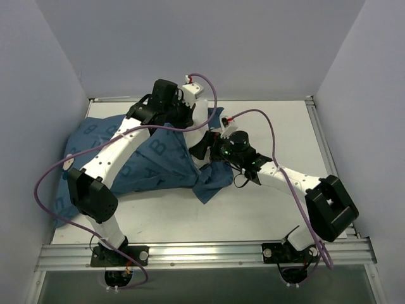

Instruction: Remove the pillowcase from the pillow

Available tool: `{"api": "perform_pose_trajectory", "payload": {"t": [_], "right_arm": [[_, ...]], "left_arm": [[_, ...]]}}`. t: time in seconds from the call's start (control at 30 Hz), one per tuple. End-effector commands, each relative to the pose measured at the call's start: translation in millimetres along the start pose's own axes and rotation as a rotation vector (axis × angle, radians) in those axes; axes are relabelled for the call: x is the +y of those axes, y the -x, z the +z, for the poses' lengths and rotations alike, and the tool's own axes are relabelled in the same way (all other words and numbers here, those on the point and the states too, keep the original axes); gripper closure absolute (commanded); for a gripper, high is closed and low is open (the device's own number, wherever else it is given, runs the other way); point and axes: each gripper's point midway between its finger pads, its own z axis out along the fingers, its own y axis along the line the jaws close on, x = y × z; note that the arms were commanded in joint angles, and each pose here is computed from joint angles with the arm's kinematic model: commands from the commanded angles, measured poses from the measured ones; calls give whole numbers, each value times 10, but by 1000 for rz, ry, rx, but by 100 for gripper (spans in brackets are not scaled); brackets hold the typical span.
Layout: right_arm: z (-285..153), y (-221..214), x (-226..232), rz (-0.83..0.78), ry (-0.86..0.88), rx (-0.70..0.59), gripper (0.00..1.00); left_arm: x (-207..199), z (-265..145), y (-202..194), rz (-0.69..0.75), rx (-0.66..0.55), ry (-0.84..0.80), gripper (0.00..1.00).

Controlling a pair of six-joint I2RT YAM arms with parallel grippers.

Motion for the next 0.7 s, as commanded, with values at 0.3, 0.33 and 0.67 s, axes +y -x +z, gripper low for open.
{"api": "perform_pose_trajectory", "payload": {"t": [0.3,0.33,0.67], "right_arm": [[286,231,417,49,174,-99,94],[296,214,380,55,157,-89,100],[232,242,261,223,86,-139,100]], "left_arm": [[-352,-218,608,44,-189,-122,98],[-357,-222,596,56,-186,-125,98],[-419,-527,130,140,14,-207,6]]}}
